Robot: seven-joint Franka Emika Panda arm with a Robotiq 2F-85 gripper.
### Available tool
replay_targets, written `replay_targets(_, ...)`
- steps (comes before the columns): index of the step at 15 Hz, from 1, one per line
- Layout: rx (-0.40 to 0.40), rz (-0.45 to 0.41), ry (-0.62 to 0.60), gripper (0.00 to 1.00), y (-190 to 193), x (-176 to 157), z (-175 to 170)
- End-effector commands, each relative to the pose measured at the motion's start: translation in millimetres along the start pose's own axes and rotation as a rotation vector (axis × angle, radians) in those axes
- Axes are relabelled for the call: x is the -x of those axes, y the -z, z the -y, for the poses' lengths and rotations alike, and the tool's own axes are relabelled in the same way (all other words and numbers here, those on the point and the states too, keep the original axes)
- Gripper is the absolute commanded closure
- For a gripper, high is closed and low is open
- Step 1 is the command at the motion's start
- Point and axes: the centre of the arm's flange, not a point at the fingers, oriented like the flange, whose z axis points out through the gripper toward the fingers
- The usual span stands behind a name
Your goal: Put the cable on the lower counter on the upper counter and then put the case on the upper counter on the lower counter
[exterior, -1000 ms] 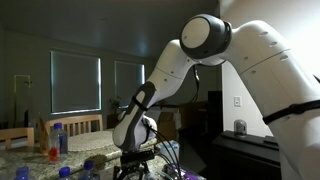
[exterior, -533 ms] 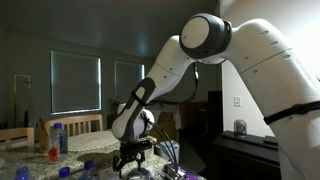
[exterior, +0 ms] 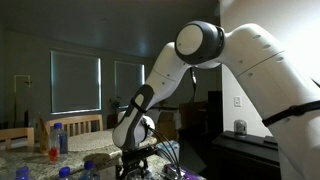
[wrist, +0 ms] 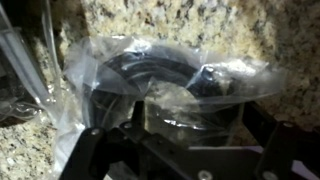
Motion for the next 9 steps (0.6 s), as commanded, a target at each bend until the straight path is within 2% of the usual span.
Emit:
replay_targets(1, -0.001, 0.015, 0.044, 0.0, -12.9, 16.2, 3.7)
replay_targets(2, 0.001, 0.018, 0.057, 0.25, -15.8, 19.8, 5.7)
replay_targets(3, 0.001, 0.027, 0.072, 0.27, -18.1, 23.1, 7.2)
replay_targets(9, -0.006, 0.035, 0.105, 0.65, -16.7, 24.5, 7.8)
